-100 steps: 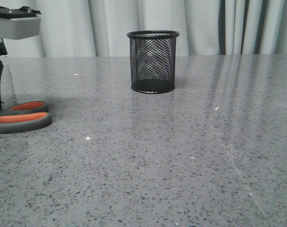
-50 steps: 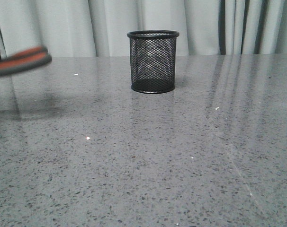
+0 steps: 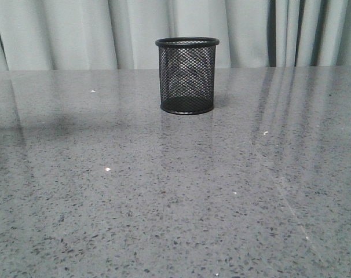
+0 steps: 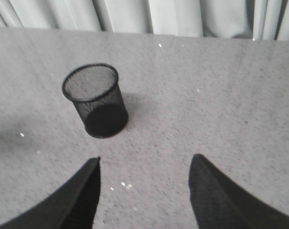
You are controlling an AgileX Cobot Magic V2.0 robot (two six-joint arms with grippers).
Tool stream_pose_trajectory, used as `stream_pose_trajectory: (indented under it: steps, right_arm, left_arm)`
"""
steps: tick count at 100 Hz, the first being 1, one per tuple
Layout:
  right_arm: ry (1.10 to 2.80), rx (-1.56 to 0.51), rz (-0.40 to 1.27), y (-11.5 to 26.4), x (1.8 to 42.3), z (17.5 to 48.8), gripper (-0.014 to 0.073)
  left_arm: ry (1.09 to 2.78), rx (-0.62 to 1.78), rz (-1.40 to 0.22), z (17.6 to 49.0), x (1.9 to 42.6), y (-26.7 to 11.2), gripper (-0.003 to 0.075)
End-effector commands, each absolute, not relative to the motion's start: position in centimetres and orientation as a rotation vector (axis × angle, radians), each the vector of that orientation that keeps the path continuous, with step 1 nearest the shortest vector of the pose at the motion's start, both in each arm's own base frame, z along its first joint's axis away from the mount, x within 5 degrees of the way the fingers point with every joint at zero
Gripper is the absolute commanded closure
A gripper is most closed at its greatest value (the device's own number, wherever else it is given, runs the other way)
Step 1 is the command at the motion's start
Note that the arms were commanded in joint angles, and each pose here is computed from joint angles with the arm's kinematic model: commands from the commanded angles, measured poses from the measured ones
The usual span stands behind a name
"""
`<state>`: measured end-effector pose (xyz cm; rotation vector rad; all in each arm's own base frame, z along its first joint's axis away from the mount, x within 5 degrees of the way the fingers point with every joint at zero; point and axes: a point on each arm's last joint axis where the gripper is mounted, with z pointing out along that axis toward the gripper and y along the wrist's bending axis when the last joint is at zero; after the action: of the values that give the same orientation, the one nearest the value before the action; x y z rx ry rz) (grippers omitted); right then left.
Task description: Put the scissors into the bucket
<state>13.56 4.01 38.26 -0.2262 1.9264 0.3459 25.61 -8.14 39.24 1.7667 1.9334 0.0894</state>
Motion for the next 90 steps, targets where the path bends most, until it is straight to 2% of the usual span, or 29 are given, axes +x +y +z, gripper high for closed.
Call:
stream_pose_trajectory:
  steps: [1,16,35,69,90]
  right_arm:
    - [1.792,-0.174,0.388,4.0,13.7,40.4,0.0222]
    - [1.747,-0.175,0.495,4.7,13.5,40.8,0.0222]
    - [1.675,-0.207,0.659,5.7,13.6,41.8,0.0222]
    - [1.693,-0.415,0.904,8.4,16.3,44.7,0.0222]
    - [1.695,-0.477,0.974,9.5,18.0,45.9,0.0222]
  left_arm:
    - [1.892,1.656,0.005,41.5,24.2,-8.7,0.0552]
    - [1.860,1.515,-0.164,42.4,23.9,-9.9,0.0552]
    - [1.779,1.413,-0.291,43.5,23.8,-10.8,0.0551]
    - [1.584,1.413,-0.291,45.8,22.7,-14.1,0.0551]
    - [1.484,1.398,-0.294,46.5,22.0,-16.1,0.0551]
